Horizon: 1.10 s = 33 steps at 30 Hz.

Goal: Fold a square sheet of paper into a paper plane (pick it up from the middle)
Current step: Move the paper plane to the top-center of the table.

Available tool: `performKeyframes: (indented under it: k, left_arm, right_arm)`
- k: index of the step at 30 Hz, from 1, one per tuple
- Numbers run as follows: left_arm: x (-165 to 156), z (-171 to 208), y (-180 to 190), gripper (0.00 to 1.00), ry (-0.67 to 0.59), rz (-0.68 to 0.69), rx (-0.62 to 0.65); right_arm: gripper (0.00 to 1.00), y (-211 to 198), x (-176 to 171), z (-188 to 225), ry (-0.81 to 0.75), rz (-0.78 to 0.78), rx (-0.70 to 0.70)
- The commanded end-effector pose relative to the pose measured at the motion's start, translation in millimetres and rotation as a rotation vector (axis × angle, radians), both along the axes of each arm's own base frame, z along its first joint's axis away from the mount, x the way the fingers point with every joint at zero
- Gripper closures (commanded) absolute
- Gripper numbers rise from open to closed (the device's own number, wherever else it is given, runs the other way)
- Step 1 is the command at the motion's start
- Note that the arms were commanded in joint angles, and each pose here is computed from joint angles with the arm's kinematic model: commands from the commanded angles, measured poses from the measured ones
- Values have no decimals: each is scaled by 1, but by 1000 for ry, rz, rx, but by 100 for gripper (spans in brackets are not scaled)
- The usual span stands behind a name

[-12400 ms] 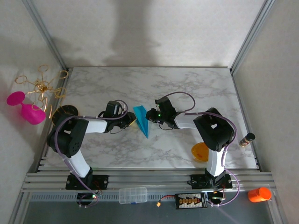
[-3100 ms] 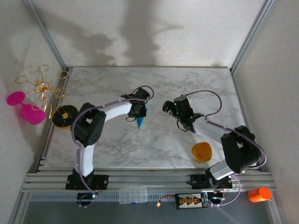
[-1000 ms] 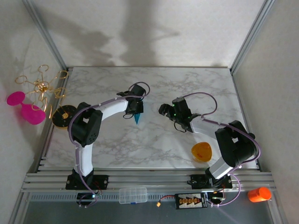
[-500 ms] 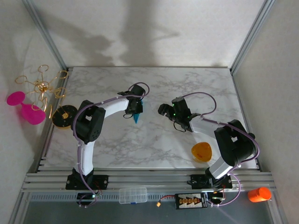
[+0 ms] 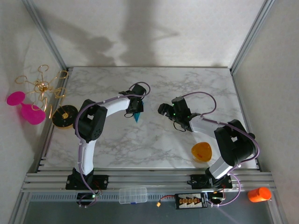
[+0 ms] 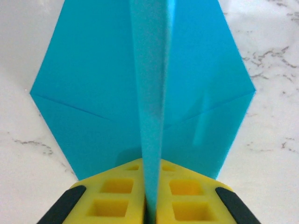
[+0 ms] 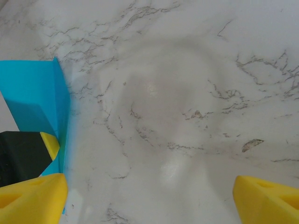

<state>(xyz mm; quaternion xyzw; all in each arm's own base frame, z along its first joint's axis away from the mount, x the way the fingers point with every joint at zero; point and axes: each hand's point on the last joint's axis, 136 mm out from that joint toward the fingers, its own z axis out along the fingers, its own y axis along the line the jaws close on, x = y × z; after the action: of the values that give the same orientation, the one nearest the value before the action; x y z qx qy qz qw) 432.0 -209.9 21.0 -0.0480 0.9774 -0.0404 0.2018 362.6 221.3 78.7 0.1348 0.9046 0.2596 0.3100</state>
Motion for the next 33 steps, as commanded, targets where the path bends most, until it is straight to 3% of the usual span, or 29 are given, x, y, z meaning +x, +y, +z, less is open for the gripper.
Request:
performKeyframes:
  k: [1, 6, 14, 22, 28, 33]
  left_arm:
    - [18, 11, 2, 89, -50, -6, 32]
    - [42, 21, -10, 89, -96, -33, 15]
    - [75, 13, -25, 88, -118, -24, 13]
    - [82, -1, -24, 85, -104, 15, 31]
    - [82, -9, -24, 76, -95, 16, 37]
    - [83, -15, -24, 74, -90, 20, 43]
  right_arm:
    - [7, -3, 12, 15, -47, -15, -34]
    - [2, -16, 19, 26, -103, -33, -98]
    - [1, -33, 19, 32, -129, -71, -118]
    - [1, -32, 16, 29, -112, -68, -89]
    - [1, -30, 15, 24, -93, -67, -85]
    - [1, -28, 16, 23, -88, -60, -77]
